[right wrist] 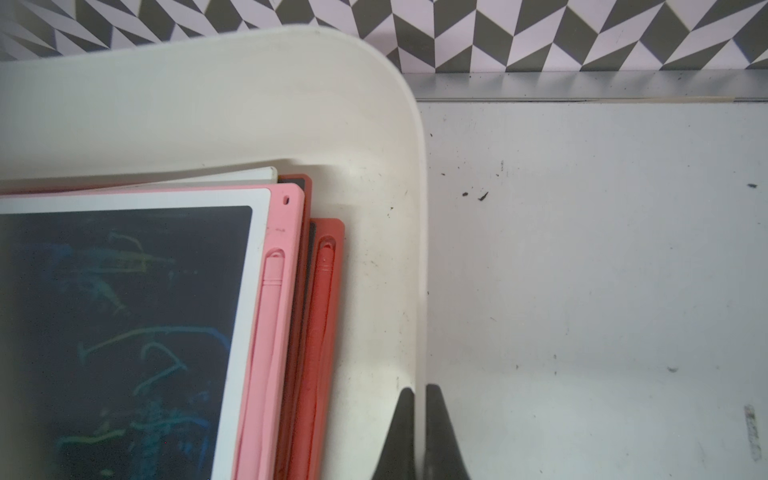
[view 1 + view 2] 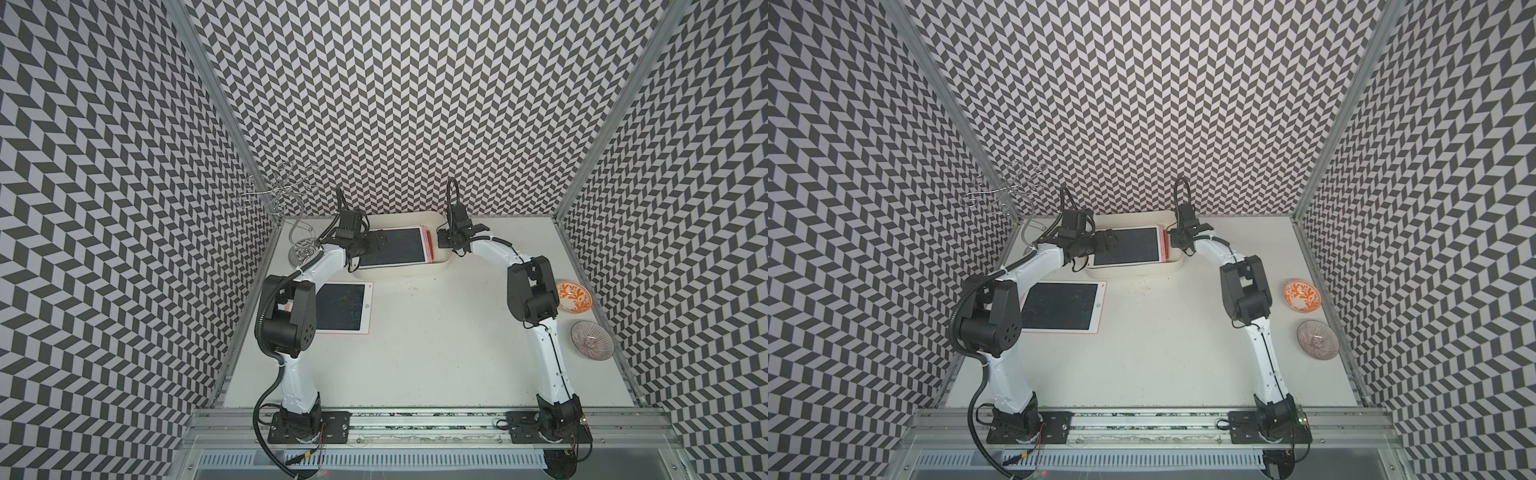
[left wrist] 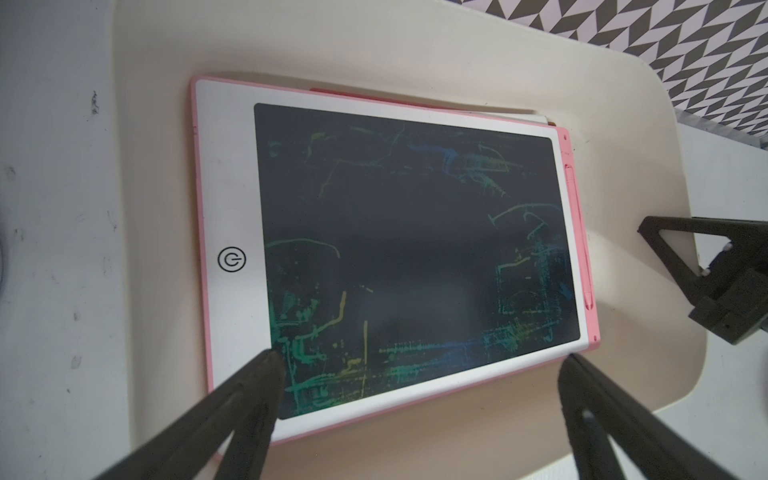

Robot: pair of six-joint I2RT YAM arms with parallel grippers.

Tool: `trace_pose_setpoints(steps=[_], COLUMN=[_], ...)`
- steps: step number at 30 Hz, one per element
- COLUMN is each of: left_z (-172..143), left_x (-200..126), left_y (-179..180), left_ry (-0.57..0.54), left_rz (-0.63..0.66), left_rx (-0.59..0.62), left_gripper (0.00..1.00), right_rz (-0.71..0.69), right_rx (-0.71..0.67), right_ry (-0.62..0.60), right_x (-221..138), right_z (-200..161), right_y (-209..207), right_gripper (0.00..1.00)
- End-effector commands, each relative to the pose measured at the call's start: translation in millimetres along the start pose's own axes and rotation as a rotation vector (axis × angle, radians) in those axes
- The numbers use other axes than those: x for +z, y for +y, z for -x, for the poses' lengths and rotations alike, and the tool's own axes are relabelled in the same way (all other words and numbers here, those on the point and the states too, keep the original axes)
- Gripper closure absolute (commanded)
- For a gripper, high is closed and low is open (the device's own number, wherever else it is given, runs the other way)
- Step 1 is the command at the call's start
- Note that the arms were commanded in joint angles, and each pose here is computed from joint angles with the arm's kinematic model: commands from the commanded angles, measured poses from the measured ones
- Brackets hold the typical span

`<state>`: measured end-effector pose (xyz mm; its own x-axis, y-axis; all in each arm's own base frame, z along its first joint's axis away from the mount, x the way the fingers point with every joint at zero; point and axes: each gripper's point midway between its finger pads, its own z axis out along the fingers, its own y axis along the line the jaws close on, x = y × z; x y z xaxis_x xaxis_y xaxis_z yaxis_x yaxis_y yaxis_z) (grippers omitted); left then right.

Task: Take out the writing tablet from the storage box
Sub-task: Pick up the storage box at the center of the board.

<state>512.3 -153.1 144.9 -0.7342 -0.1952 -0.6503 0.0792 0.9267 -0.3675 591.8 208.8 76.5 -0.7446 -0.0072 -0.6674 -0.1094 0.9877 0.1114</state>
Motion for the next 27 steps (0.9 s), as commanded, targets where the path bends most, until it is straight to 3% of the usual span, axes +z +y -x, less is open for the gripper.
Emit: trace_pose_setpoints(steps=[1, 13, 21, 27], left_z=[10.7, 9.4, 5.4, 7.3], left_x=[-7.3, -13.3, -22.0, -24.9], left_y=[-5.7, -6.5, -5.6, -8.6], left_ry=[-0.021, -0.025, -0.023, -0.022], left_rz=[-0.004, -0.005, 0.000, -0.011], left_rx=[0.006, -0.004, -0.004, -0.005], left_gripper=[0.01, 0.01, 0.01, 0.01], right_rz=[0.044, 0.012, 0.001, 0.041], right_rx=[0.024, 0.037, 0.038, 0.084], right_ry=[-0.089, -0.477, -0.648, -0.869], right_x=[-12.4, -95.0, -123.0, -156.6], right_z=[21.5, 46.0, 51.1, 61.6], right_y=[6.4, 2.0, 8.0, 6.2], right_gripper=[1.00, 1.00, 1.00, 1.00])
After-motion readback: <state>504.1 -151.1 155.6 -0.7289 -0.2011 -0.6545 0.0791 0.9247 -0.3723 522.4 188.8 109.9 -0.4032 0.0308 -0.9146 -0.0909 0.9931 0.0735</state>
